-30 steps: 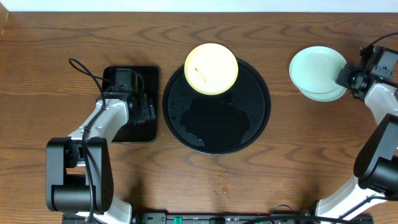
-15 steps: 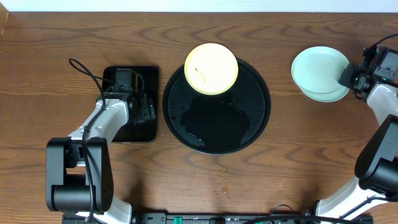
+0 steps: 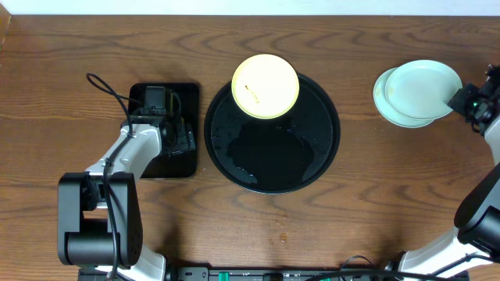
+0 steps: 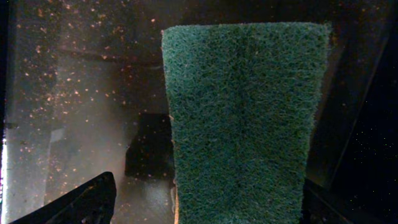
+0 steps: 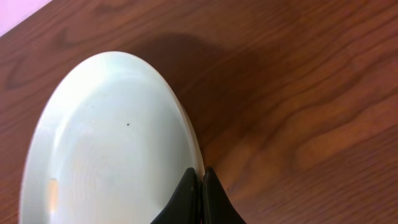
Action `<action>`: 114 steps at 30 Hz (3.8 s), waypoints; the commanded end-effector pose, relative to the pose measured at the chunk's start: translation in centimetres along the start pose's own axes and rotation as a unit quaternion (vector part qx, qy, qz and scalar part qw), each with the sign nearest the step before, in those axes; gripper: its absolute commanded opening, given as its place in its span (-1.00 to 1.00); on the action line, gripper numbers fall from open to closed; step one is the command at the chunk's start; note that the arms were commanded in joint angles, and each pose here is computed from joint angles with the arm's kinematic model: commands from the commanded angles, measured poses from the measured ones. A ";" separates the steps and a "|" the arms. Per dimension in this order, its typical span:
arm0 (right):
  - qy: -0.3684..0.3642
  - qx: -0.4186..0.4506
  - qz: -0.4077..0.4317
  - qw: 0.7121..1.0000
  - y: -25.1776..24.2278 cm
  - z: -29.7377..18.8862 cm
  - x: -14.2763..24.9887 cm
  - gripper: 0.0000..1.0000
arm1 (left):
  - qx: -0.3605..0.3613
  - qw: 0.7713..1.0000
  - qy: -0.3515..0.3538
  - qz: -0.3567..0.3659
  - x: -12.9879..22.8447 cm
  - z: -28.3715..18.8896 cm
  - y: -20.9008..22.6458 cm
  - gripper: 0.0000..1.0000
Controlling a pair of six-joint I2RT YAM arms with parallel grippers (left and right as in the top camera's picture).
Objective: Clean dirty plates on tray and stack at the side
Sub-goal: 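Lower the pale blue plate onto the other blue plate and release, then move the right gripper back to the yellow plate's rim on the tray, then grasp the yellow plate rim with the right gripper and drag it toward center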
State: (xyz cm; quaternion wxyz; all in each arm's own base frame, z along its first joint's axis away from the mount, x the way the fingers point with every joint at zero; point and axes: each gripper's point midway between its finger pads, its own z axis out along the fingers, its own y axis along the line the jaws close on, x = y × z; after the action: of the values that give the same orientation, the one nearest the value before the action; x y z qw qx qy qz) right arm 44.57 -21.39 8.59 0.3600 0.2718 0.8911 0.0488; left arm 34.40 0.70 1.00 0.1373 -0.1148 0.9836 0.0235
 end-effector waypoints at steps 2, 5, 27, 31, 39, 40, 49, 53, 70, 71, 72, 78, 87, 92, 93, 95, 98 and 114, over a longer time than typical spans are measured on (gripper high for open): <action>0.001 -0.024 0.004 1.000 1.2 -0.7 -0.1 -0.98 | -0.003 1.000 0.004 0.002 0.1 0.2 0.2 0.73; 0.006 -0.025 0.002 1.000 1.4 -0.3 0.2 -0.98 | -0.003 1.000 0.004 0.002 0.1 0.2 0.2 0.74; 0.119 -0.156 -0.263 0.945 18.9 -3.4 5.0 0.26 | -0.003 1.000 0.004 0.002 0.1 0.2 0.2 0.74; 0.105 -0.154 -0.336 0.923 26.2 -6.1 4.9 0.34 | -0.003 1.000 0.004 0.002 0.1 0.2 0.2 0.74; 0.098 -0.186 -0.409 0.888 36.2 -5.1 11.6 0.28 | -0.003 1.000 0.004 0.002 0.1 0.2 0.2 0.74; 0.101 -0.174 -0.410 0.889 36.5 -4.1 12.7 0.33 | -0.003 1.000 0.004 0.002 0.1 0.2 0.2 0.74; 0.164 -0.134 -0.354 0.911 36.1 3.1 19.4 0.17 | -0.003 1.000 0.004 0.002 0.1 0.2 0.2 0.74; 0.190 -0.117 -0.331 0.917 35.0 4.9 21.1 -0.09 | -0.003 1.000 0.004 0.002 0.1 0.2 0.2 0.74; 0.292 -0.049 -0.293 0.909 30.8 1.3 23.5 -0.97 | -0.003 1.000 0.004 0.002 0.1 0.2 0.2 0.74; 0.303 -0.040 -0.288 0.908 30.4 0.9 23.9 -0.97 | -0.003 1.000 0.004 0.002 0.1 0.2 0.2 0.74; 0.317 -0.028 -0.280 0.906 29.9 0.5 24.4 -0.97 | -0.003 1.000 0.004 0.002 0.1 0.2 0.2 0.74; 0.396 0.030 -0.234 0.887 27.1 -2.3 26.8 -0.90 | -0.003 1.000 0.004 0.002 0.1 0.2 0.2 0.74; 0.436 -0.070 -0.300 0.846 28.8 -3.9 28.1 -0.09 | -0.003 1.000 0.004 0.002 0.1 0.2 0.2 0.74; 0.401 -0.128 -0.373 0.827 30.0 -4.0 25.9 0.09 | -0.003 1.000 0.004 0.002 0.1 0.2 0.2 0.74; 0.394 -0.134 -0.382 0.825 30.1 -3.9 25.5 0.07 | -0.003 1.000 0.004 0.002 0.1 0.2 0.2 0.74; 0.372 -0.132 -0.394 0.830 30.3 -3.2 24.4 0.04 | -0.003 1.000 0.004 0.002 0.1 0.2 0.2 0.74; 0.342 -0.107 -0.404 0.842 29.8 -2.0 22.9 -0.03 | -0.003 1.000 0.004 0.002 0.1 0.2 0.2 0.74; 0.300 -0.114 -0.414 0.852 30.4 0.1 22.5 -0.49 | -0.003 1.000 0.004 0.002 0.1 0.2 0.2 0.74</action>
State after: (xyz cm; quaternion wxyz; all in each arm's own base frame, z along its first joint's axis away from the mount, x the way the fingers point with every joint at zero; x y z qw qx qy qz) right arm 44.99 16.39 2.58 0.0813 -0.1963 0.9741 0.0778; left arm 34.40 0.70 1.00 0.1374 -0.1150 0.9835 0.0235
